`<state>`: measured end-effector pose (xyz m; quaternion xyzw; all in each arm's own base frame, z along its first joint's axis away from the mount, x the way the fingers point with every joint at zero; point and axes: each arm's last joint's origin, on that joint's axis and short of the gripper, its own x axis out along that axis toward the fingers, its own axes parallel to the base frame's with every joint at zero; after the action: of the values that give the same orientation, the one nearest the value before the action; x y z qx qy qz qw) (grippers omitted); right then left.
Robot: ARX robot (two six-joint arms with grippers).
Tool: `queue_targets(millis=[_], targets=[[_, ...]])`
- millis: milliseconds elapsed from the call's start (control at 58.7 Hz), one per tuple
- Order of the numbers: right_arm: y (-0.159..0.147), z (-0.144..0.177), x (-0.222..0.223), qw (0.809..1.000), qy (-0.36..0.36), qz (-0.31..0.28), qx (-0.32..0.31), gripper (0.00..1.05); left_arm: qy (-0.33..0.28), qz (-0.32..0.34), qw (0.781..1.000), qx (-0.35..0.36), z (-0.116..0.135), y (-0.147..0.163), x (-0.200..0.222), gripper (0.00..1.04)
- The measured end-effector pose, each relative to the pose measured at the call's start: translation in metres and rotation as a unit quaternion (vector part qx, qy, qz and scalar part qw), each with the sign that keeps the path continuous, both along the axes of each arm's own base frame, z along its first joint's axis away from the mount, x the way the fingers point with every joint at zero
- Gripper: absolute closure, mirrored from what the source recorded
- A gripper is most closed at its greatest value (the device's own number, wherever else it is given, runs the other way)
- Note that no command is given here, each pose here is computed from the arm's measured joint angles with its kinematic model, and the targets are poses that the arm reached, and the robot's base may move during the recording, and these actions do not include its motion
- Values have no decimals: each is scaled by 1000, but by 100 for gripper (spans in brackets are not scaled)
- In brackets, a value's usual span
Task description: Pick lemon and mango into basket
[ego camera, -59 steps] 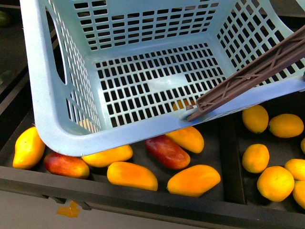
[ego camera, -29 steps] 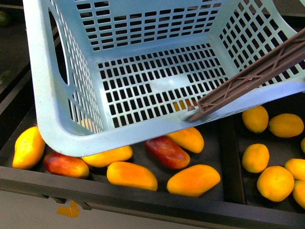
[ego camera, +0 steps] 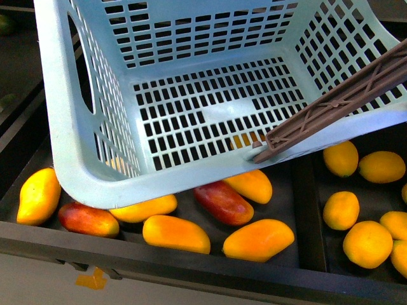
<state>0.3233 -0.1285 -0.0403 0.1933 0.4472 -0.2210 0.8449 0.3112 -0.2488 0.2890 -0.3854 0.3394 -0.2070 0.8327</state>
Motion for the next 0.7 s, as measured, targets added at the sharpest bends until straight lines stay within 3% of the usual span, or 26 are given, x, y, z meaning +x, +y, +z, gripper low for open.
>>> queue_targets(millis=[613,698], targets=[[-14,-17,53,1000,-6,-27,2,9,0,0,1000,0,0,0,0,99],[-15,-20,55,999,0,-33,2,24,0,0,1000,0,0,0,0,99]])
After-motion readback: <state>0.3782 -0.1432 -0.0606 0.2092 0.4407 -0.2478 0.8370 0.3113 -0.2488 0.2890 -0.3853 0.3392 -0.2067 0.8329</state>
